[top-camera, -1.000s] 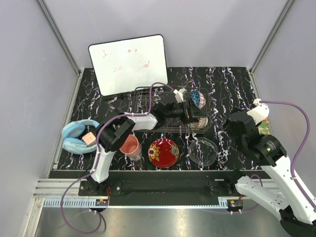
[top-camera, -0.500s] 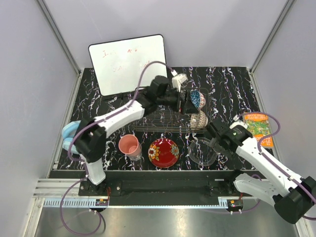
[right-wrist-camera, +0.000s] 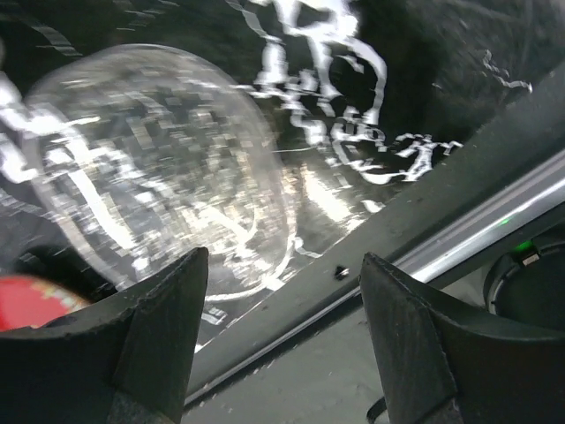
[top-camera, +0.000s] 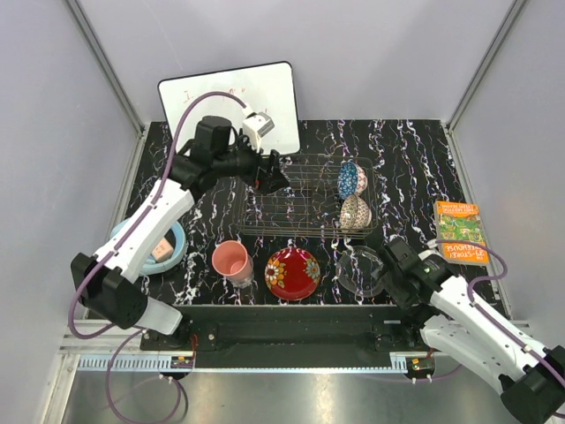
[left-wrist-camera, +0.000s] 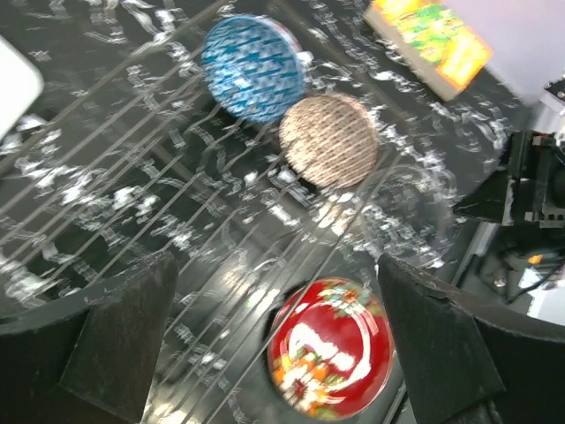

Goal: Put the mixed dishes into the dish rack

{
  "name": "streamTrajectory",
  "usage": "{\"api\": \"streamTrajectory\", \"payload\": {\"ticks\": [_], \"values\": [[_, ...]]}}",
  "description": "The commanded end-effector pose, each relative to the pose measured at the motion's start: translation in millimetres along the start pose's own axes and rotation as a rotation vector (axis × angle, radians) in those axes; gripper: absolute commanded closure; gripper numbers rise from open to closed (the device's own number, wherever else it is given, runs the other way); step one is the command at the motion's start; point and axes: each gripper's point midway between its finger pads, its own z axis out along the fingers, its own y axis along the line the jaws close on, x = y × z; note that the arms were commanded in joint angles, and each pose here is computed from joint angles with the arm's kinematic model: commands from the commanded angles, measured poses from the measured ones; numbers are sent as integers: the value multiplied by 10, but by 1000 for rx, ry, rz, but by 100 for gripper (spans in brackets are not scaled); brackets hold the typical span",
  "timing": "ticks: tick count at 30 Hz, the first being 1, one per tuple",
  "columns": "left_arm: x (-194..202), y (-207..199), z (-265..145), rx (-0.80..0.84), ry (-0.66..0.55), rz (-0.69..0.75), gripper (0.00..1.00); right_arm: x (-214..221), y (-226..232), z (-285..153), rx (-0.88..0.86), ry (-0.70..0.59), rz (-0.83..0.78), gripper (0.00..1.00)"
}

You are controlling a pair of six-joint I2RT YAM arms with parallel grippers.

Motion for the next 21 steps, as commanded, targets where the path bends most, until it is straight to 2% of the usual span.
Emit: {"api": "streamTrajectory", "payload": {"ticks": [1,8,12,21], "values": [[-26,48,-328,-79,-4,112,1,44,178,114,-39,12,102,23],[-18,5,-478,-86,-14,85,1,6,327,209,-61,-16,118,25],[-55,-5,-537,-97,-20,87,1,71,221,356,-44,-13,141,27],[-120,-27,-644,-113,-25,89,1,75,250,391,-47,-16,120,30]]}}
